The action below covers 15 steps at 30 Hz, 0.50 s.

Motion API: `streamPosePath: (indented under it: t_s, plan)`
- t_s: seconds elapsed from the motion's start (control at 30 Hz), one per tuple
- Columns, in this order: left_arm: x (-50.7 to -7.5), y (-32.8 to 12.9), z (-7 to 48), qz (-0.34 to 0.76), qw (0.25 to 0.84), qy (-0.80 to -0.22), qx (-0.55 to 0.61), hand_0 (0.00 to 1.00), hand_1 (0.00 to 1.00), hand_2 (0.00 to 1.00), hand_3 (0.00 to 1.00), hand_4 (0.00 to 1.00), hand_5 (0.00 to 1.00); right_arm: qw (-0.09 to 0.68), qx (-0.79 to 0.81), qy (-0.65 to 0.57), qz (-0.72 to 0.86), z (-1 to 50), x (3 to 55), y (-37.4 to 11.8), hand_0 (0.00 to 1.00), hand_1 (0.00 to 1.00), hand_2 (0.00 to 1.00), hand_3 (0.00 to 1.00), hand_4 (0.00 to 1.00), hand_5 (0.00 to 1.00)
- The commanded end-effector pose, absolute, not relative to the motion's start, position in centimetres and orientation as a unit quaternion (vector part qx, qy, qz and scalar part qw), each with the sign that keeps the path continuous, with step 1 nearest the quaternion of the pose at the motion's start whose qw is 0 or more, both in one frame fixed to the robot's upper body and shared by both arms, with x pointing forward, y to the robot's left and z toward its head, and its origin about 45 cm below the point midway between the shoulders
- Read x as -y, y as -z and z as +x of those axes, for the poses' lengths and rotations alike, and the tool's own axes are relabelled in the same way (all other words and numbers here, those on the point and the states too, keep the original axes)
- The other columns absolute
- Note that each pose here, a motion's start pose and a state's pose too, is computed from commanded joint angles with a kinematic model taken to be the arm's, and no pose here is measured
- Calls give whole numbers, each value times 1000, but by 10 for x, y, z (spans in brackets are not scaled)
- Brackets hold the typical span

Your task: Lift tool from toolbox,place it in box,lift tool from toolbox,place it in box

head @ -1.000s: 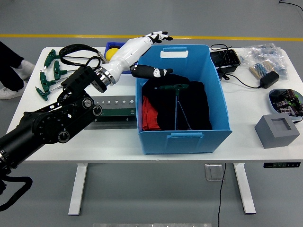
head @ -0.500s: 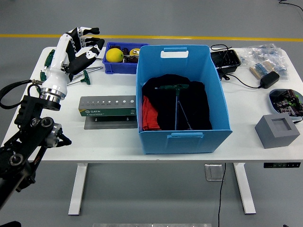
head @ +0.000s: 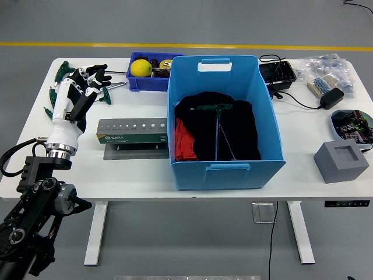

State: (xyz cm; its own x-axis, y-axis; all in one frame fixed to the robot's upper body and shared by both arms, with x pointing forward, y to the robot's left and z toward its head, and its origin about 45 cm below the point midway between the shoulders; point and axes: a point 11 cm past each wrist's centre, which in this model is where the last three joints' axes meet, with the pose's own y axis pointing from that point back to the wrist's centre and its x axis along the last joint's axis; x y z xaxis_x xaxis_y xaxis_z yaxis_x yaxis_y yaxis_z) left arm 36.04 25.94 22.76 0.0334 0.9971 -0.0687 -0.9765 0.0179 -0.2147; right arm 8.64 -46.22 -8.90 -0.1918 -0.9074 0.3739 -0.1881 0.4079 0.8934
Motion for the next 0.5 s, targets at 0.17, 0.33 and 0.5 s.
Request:
streamPosePath:
  t_s: [0.17, 0.33, 0.5]
  plan:
    - [-269, -223, 358, -126, 699, -703, 12, 648, 686, 759, 651, 780, 605, 490, 681, 364, 403, 88, 463, 88, 702, 688, 752, 593, 801, 726]
    - [-273, -208, 352, -125, 699, -704, -31, 648, 686, 759, 651, 780, 605, 492, 680, 365, 403, 87, 462, 89, 702, 688, 752, 593, 801, 726]
    - [-274, -199, 350, -93, 712, -694, -45, 748, 781, 828, 716, 813, 660, 497, 676, 367, 402, 83, 461, 90, 701, 686, 751, 591, 798, 722]
